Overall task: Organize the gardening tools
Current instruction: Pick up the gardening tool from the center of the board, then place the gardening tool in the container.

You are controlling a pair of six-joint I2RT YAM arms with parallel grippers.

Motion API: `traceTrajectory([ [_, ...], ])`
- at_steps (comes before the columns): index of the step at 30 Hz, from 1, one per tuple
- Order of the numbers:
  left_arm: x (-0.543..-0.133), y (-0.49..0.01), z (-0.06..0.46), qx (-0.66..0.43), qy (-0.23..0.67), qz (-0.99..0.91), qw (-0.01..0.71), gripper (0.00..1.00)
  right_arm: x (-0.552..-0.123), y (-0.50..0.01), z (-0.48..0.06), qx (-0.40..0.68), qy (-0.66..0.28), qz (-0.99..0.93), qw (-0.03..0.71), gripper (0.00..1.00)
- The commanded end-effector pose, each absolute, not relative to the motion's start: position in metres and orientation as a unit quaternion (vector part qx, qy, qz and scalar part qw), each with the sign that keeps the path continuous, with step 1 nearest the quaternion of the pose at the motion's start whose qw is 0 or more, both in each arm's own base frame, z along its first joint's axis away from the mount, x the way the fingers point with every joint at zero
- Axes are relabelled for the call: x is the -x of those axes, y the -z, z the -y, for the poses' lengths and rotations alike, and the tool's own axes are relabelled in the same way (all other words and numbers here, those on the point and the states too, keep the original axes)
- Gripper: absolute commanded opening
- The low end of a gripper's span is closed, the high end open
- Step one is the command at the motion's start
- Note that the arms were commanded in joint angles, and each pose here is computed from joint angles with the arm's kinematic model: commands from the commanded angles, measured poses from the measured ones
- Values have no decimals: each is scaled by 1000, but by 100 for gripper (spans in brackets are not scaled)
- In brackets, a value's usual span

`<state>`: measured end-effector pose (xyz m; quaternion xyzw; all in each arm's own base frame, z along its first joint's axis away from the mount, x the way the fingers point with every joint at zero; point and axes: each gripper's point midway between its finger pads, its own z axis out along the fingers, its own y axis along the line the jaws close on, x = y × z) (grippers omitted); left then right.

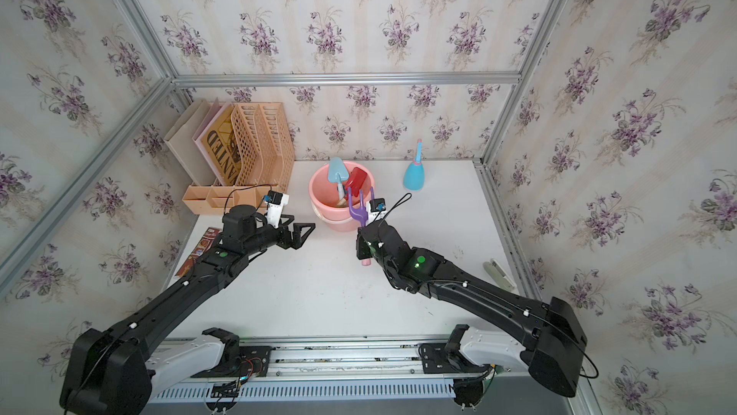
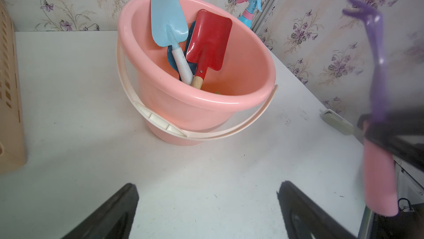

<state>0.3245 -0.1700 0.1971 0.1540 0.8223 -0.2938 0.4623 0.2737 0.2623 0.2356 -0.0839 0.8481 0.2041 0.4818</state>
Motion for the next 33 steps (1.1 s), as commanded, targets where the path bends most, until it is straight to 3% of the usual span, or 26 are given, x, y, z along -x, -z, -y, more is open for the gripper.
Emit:
traceTrajectory([
  [1, -324, -200, 172, -162, 297, -818, 465, 99, -294, -268, -263, 83, -204, -813, 540, 0],
  [17, -325, -195, 179, -167, 314, -816, 455, 99, -369, -340, -301, 80, -210, -674, 703, 0],
  [33, -324, -188, 179, -164, 313, -821, 449, 99, -447, -298, -357, 87, -226, -656, 715, 0],
])
